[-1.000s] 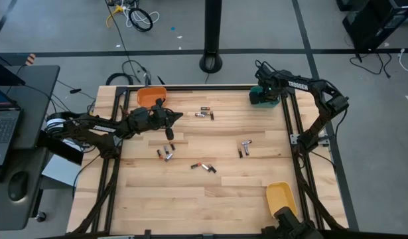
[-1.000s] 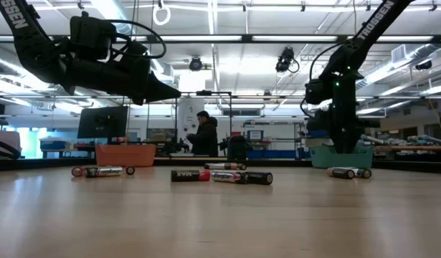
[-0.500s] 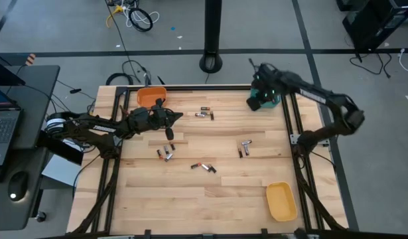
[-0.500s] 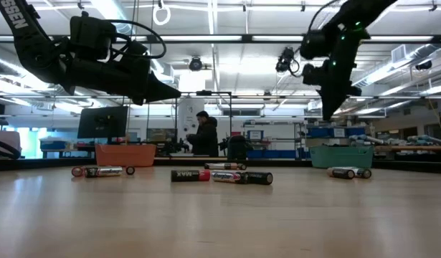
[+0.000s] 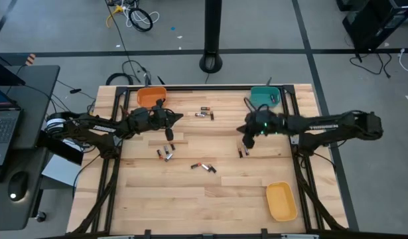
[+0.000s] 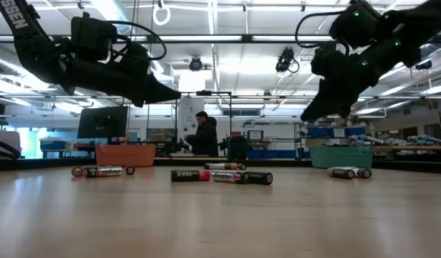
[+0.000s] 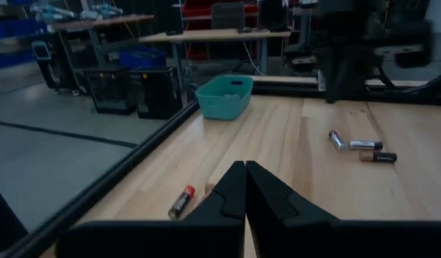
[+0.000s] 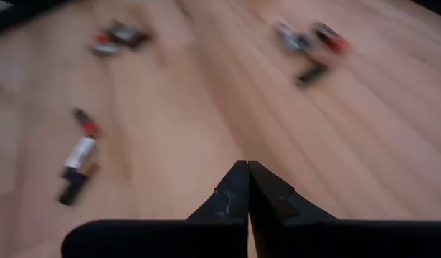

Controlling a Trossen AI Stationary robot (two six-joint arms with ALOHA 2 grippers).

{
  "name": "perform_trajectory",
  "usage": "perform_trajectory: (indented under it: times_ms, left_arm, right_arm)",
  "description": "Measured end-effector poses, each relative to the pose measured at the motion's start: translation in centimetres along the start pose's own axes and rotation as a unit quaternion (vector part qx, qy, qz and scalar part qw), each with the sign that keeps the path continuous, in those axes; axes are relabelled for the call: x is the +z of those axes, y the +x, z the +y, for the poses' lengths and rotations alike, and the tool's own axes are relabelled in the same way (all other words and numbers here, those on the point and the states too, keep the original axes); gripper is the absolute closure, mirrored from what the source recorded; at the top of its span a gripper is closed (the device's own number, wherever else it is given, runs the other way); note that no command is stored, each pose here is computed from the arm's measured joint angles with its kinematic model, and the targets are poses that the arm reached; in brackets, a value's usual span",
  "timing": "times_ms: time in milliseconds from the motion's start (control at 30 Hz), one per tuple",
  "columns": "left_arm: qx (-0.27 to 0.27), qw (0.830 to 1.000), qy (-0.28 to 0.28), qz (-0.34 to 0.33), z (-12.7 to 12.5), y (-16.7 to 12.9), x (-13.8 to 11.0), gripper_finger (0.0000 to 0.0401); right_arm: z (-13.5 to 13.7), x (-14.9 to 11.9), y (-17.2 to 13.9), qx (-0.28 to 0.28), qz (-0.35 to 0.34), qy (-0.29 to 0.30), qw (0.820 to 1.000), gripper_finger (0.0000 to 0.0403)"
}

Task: Sort batteries
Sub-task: Put the silver battery into the yellow bin

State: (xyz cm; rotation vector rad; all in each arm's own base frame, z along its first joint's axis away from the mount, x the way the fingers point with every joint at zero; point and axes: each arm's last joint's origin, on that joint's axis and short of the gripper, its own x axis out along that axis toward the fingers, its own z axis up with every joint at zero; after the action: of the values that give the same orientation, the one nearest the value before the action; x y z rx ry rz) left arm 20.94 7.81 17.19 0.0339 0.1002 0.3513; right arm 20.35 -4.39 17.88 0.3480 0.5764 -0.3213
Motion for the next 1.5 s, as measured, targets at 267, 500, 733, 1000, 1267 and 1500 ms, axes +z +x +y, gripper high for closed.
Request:
perform_trajectory:
  times_ms: [267,500,733,1000,1267,1500]
  left_arm:
    - [-0.001,1.000,-0.019,0.019,0.0,0.2,-0.1,0.0389]
    - [0.020,1.000,-0.014,0.014,0.1,0.4,0.3,0.0389]
    - [0.020,0.999,-0.002,0.026,0.1,0.4,0.1,0.0389]
    - [0.020,0.999,0.001,0.029,0.1,0.4,0.0,0.0389]
    - [0.020,0.999,-0.010,0.033,0.1,0.4,-0.1,0.0389]
    - [0.021,0.998,-0.028,0.051,0.1,0.4,-0.4,0.0389]
  right_arm:
    - [1.8,0.1,2.0,0.071,-0.091,0.003,0.993,0.0372]
    - [2.5,2.6,5.2,0.002,-0.100,0.032,0.995,0.0335]
    - [3.3,4.8,8.0,-0.057,-0.084,0.033,0.994,0.0262]
    - [3.7,6.1,8.6,-0.070,-0.084,0.001,0.994,0.0222]
    - [3.5,5.6,8.7,-0.081,-0.057,-0.035,0.994,0.0293]
    - [3.4,5.2,8.8,-0.086,-0.038,-0.058,0.994,0.0392]
